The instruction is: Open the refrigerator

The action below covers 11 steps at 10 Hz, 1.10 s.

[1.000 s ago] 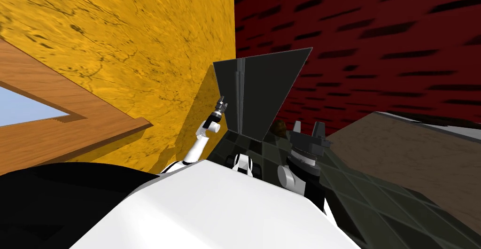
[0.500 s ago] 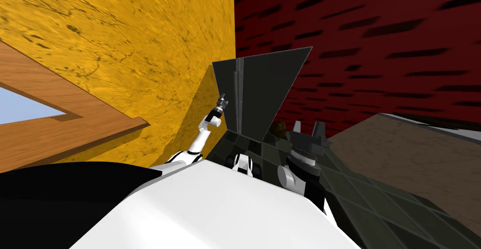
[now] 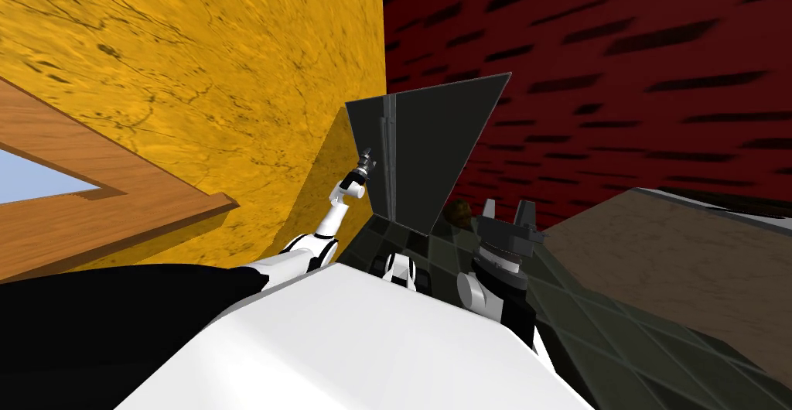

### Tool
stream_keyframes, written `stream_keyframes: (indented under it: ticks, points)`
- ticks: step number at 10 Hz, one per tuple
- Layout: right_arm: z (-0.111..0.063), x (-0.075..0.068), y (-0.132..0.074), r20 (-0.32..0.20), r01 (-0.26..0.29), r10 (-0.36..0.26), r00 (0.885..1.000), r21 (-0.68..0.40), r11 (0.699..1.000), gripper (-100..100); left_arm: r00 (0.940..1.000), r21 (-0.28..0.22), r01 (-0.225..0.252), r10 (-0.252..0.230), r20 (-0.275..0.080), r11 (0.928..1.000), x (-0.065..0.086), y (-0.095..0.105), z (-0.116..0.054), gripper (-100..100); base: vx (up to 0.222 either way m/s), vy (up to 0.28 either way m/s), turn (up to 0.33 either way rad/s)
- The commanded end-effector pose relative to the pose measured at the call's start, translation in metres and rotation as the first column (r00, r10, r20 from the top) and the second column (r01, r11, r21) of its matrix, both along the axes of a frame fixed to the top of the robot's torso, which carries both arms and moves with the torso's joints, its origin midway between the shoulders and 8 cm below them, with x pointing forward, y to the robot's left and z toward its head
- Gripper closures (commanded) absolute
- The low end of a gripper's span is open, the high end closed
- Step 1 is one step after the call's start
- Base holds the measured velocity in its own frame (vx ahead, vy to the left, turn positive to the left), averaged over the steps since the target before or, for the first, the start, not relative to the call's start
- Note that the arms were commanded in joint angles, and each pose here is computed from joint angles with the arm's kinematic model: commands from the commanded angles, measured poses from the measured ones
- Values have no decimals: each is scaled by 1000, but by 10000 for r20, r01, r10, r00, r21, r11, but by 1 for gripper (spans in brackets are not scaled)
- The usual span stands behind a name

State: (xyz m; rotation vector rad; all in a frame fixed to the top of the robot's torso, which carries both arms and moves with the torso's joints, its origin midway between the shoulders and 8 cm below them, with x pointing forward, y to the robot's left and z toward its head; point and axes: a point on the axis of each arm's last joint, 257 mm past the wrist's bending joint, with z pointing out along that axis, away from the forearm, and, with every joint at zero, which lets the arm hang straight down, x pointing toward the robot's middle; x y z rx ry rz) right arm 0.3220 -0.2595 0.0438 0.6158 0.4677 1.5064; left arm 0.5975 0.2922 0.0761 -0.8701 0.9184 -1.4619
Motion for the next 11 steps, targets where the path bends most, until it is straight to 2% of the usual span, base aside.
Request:
stream_keyframes:
  ticks: [1,2,4,5,6,7,8,9,10,11]
  points:
    - [0,0,0,-1,0,0,10000,1,10000,0,9998,-264,-45,40,-191,9996,18,9,17,-100,33,-67,40]
    - [0,0,0,0,0,0,10000,1,10000,0,9979,-518,-213,180,-627,9984,29,24,15,-100,41,-91,60]
    - [0,0,0,0,0,0,10000,1,10000,0,9993,-557,-110,90,-366,9984,34,17,35,-100,26,-58,11]
    - [0,0,0,0,0,0,10000,0,10000,0,9960,-854,-342,268,-858,9958,47,35,31,-100,31,-64,38]
    - [0,0,0,-1,0,0,10000,1,10000,0,9975,-875,-260,201,-672,9958,48,30,44,-100,37,-65,41]
    - [0,0,0,0,0,0,10000,1,10000,0,9981,-877,-223,171,-590,9959,48,28,50,-100,16,-29,5]
    - [0,0,0,0,0,0,10000,0,10000,0,9950,-1181,-421,309,-952,9921,58,43,53,-100,39,-70,55]
    - [0,0,0,-1,0,0,10000,1,10000,0,9964,-1224,-355,257,-808,9918,61,39,65,-100,37,-74,35]
    - [0,0,0,0,0,0,10000,1,10000,0,9928,-1538,-559,385,-1136,9865,69,54,69,-100,38,-100,53]
    - [0,0,0,0,0,0,10000,2,10000,0,9940,-1594,-509,346,-1035,9859,72,51,80,-100,29,-82,36]
